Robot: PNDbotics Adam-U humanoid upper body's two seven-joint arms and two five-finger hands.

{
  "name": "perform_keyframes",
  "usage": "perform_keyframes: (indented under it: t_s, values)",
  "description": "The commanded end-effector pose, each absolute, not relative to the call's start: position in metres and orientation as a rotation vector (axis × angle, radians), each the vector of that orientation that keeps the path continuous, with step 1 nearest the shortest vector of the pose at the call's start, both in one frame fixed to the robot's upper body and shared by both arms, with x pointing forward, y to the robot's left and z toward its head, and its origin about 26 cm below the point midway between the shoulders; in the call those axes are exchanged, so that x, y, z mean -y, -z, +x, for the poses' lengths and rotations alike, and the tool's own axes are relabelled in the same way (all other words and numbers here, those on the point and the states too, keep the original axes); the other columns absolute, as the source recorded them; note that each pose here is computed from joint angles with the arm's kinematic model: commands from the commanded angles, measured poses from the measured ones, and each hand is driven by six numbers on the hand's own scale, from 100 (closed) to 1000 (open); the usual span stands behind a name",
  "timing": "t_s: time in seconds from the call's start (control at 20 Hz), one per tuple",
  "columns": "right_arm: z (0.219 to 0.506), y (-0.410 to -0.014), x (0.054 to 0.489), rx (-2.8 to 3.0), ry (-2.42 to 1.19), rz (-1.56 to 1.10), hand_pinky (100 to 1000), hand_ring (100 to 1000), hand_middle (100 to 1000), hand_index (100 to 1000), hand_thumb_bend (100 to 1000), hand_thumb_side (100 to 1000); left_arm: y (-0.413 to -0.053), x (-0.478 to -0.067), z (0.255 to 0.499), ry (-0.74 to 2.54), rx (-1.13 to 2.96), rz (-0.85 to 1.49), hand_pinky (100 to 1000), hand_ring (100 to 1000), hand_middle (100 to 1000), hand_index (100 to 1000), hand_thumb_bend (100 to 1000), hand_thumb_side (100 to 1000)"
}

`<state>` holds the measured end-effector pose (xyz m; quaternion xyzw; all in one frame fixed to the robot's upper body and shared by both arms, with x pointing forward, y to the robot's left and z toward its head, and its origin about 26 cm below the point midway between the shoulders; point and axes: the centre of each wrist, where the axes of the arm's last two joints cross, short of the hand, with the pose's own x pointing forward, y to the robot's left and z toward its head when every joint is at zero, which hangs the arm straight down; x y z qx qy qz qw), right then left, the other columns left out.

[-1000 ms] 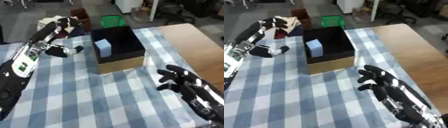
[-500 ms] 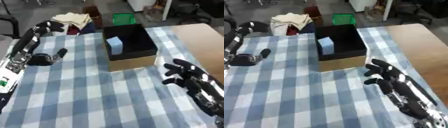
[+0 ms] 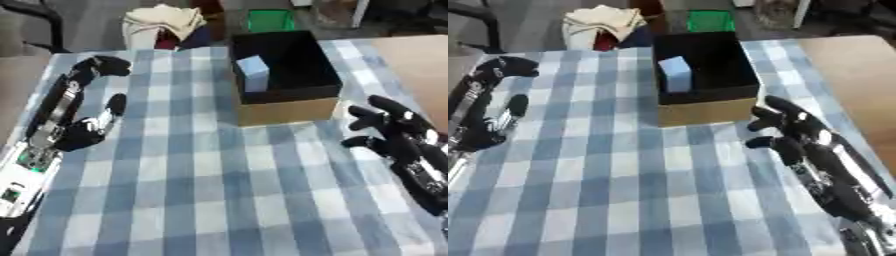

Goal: Pick up objects on the table and place them in the box.

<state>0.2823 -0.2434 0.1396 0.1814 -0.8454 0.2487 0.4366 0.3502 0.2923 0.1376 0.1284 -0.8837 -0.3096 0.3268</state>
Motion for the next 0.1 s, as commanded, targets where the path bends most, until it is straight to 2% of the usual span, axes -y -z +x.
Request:
perform_keyframes:
  t_s: [0.05, 0.1]
  values:
    - [0.2798, -0.1465, 0.247, 2.126, -0.628, 0.419, 744, 1000, 705, 961, 130, 518, -0.1453, -0.2943, 0.3376, 0.756, 2.314, 0.308, 936, 742, 746, 760, 209, 742]
    - [0.2797, -0.1461, 0.2474, 2.126, -0.622, 0.416, 743, 1000, 705, 961, 130, 519, -0.143, -0.2951, 0.3322, 0.738, 2.301, 0.295, 936, 739, 744, 758, 207, 749]
